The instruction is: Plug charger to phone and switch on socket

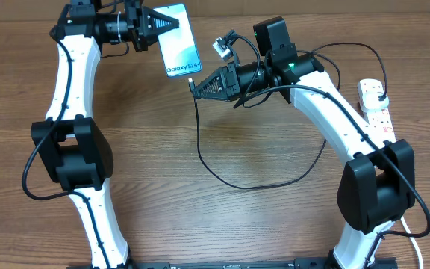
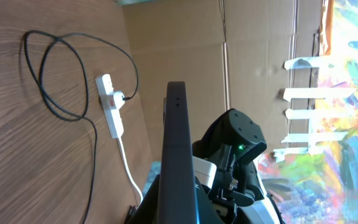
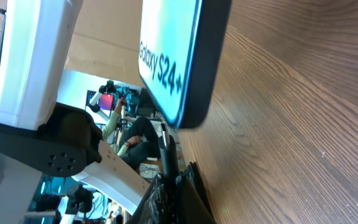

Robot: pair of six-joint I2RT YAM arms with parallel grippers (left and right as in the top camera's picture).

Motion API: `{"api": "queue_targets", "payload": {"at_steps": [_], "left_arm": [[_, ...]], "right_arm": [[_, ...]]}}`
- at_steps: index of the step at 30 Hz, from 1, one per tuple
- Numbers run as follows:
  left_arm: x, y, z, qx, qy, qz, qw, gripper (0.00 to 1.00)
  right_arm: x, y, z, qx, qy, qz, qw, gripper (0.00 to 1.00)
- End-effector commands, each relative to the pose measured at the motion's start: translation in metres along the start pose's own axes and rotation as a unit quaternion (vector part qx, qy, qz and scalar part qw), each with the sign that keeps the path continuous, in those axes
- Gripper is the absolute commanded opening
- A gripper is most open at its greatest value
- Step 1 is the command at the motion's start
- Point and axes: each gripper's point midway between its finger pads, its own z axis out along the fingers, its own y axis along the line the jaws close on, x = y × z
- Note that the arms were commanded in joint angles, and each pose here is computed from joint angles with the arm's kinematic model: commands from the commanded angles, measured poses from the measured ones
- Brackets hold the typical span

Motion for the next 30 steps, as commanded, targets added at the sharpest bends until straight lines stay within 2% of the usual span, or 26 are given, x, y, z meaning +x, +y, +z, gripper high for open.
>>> {"api": "queue_targets", "payload": {"at_steps": [1, 30], "left_arm": [[0.0049, -0.0127, 0.0072, 0.015, 0.016, 0.023, 0.999, 0.04], [0.0085, -0.0137, 0.0159, 0.017, 0.025, 0.023, 0.999, 0.04]], "right_arm": [[-0.0033, 0.0132, -0.0019, -0.011, -0.001, -0.010, 1.000, 0.04], [-0.0101, 0.0102, -0.0043, -0.001, -0.014, -0.002, 1.000, 0.04]]}}
